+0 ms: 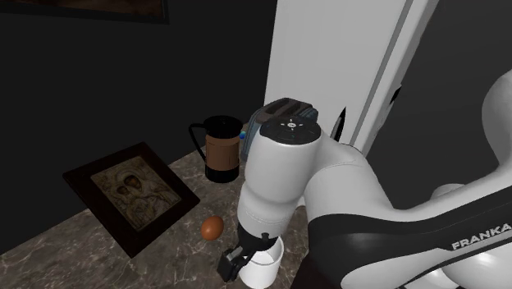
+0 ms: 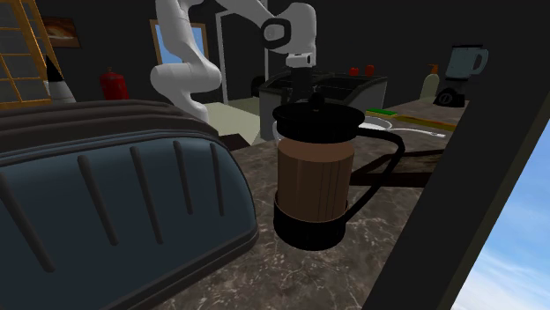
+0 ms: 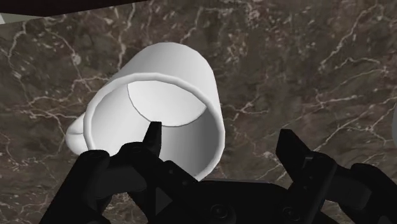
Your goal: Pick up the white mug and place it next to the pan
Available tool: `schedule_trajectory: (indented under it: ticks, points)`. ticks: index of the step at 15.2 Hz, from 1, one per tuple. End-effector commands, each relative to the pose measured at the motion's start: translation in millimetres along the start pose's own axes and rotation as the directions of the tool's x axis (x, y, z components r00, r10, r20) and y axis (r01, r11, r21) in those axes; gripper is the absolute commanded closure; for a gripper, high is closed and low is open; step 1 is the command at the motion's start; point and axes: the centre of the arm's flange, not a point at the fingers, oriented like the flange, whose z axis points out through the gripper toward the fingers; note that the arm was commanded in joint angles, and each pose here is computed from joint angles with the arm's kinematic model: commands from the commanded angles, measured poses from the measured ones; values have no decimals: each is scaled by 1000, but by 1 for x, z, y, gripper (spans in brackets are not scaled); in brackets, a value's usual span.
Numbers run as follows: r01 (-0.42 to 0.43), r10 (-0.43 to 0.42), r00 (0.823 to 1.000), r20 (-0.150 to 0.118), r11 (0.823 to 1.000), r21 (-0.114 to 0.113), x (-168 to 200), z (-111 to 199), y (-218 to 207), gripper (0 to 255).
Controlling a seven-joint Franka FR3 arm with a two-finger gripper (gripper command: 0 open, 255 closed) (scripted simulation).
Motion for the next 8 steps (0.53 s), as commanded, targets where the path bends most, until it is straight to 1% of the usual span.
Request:
schedule_trajectory:
  ticks: [1,2,8]
  points:
    - [0,0,1000,1,1000,0,0,-24,1,0]
    - [0,0,1000,1,1000,0,0,-35,1,0]
    - [0,0,1000,1,1000,0,0,-35,1,0]
